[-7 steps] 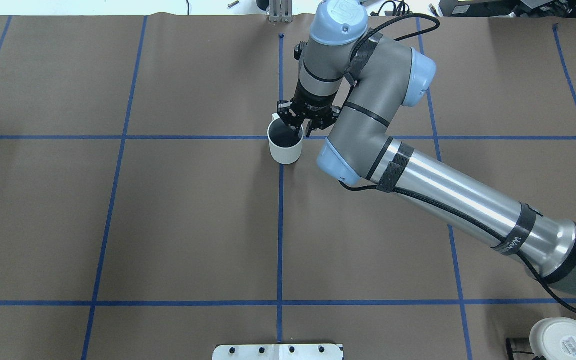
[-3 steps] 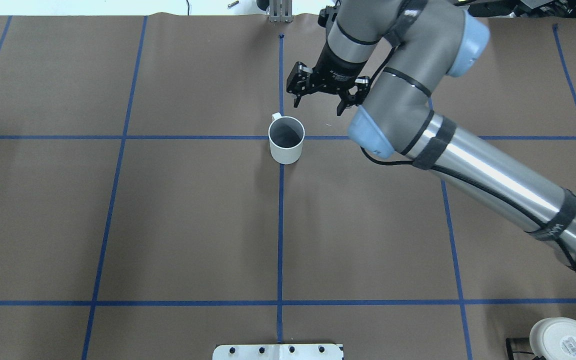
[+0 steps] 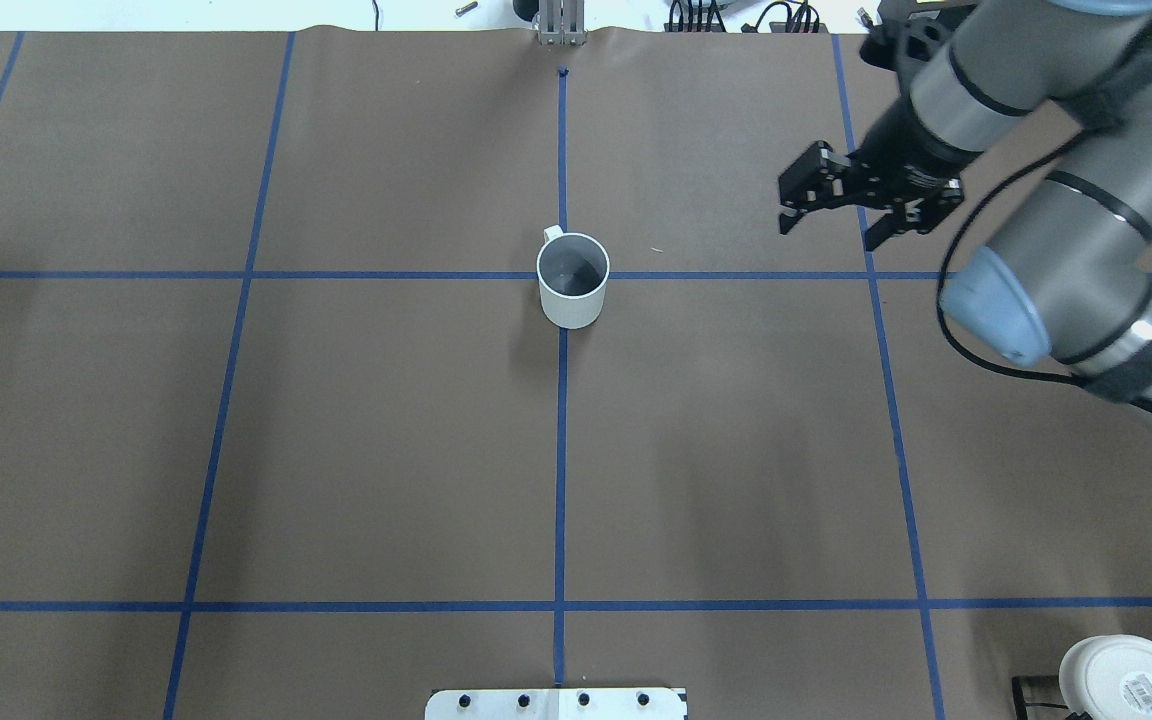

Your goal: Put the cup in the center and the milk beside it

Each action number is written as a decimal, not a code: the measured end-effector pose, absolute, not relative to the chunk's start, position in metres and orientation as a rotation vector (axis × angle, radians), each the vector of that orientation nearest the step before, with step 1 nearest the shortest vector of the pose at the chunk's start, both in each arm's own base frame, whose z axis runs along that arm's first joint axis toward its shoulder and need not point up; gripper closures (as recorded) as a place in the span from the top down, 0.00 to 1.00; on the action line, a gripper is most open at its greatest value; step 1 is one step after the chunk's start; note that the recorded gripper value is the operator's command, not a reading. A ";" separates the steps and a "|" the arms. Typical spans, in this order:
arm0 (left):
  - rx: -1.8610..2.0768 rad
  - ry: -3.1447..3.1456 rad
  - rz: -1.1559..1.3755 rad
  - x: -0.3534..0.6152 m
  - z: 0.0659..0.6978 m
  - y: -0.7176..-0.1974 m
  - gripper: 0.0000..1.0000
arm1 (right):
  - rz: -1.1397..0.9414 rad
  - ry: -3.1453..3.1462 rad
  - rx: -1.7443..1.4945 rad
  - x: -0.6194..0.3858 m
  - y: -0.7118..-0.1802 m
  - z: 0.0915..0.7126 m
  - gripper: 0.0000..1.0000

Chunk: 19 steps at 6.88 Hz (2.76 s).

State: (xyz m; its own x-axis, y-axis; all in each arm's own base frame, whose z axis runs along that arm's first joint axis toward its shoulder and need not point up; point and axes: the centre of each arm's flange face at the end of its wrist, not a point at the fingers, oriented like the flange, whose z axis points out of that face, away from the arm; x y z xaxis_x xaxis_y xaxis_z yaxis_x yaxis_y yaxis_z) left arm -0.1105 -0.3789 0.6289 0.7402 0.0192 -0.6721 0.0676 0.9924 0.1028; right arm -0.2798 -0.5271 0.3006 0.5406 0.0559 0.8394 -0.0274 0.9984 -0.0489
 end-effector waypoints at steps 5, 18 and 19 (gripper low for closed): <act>0.093 0.761 -0.224 -0.097 0.676 -0.388 0.98 | -0.061 -0.898 -0.003 -0.213 -0.481 0.406 1.00; 0.095 0.862 -0.230 -0.048 0.624 -0.423 0.00 | -0.094 -0.872 0.031 -0.166 -0.467 0.438 1.00; 0.096 0.864 -0.228 -0.047 0.563 -0.438 0.00 | -0.092 -0.872 0.032 -0.164 -0.467 0.438 1.00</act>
State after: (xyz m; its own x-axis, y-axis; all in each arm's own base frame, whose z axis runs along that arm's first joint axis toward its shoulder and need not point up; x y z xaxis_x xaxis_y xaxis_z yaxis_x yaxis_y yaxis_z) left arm -0.0474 -0.4381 0.5634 0.6272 -0.1599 -0.7622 0.2377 0.9713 -0.0082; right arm -0.1643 -0.4668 0.4377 0.6393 -0.0934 0.7633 0.0672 0.9956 0.0655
